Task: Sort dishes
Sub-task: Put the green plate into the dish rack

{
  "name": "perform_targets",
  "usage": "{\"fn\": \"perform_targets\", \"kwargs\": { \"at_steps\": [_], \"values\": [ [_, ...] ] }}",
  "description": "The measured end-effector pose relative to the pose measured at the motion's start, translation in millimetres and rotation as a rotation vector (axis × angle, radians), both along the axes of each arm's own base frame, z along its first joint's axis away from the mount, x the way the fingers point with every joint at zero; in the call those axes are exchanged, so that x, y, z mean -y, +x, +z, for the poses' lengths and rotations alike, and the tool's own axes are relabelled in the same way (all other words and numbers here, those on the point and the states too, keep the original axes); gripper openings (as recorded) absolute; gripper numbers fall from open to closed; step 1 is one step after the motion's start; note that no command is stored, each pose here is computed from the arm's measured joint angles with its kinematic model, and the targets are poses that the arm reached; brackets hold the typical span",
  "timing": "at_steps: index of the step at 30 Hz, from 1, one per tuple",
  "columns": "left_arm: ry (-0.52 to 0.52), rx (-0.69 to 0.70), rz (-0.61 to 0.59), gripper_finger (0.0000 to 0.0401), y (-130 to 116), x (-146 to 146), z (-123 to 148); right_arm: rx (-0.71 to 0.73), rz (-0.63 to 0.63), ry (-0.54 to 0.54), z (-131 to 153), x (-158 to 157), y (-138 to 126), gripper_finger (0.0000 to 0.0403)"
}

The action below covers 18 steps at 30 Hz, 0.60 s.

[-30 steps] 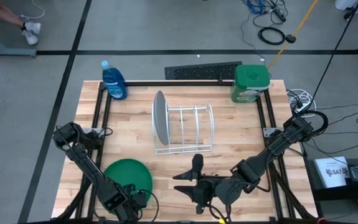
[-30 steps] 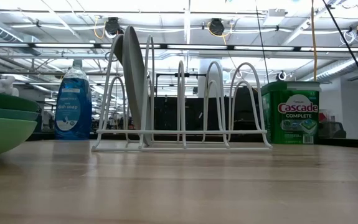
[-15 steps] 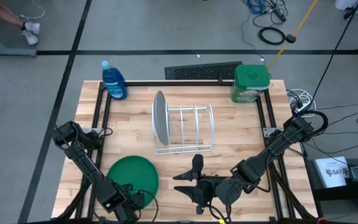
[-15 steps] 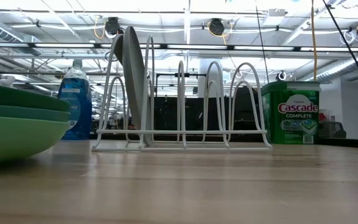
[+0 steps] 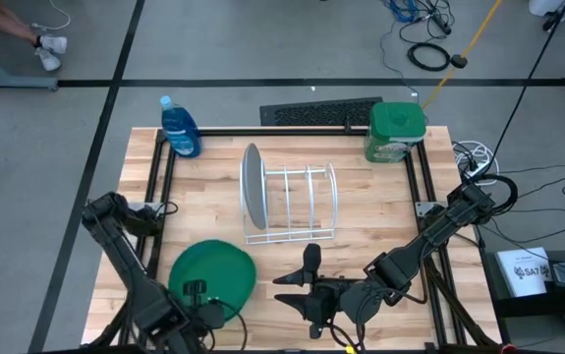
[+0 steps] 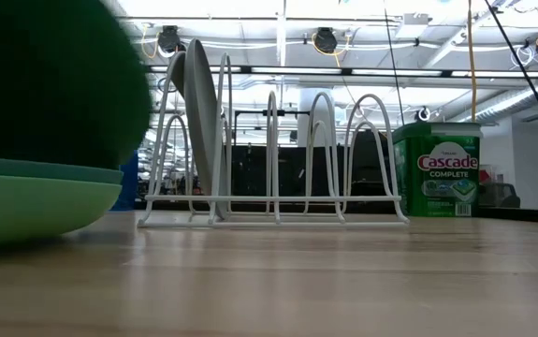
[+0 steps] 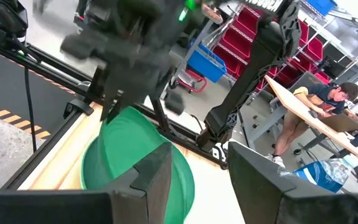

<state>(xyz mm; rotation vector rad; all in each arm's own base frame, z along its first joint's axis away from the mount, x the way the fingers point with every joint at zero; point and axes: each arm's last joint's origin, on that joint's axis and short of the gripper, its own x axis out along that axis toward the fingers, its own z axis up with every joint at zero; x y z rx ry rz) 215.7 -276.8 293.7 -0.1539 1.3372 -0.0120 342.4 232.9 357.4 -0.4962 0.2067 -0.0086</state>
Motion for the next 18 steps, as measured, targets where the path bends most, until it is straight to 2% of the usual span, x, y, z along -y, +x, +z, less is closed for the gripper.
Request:
{"fn": "perform_targets", "kwargs": {
  "at_steps": [11,14,18],
  "values": [
    [0.054,0.339,-0.107,0.0000,-17,3,92,-0.006,0.001,-0.008,-1,0,0,0.0148],
    [0.061,0.396,-0.165,0.0000,-21,4,104,-0.017,0.002,-0.026,-2,0,0,0.0148],
    [0.079,0.405,-0.221,0.0000,-22,5,106,-0.020,0.009,-0.038,-2,-1,-1,0.0148]
  ]
}}
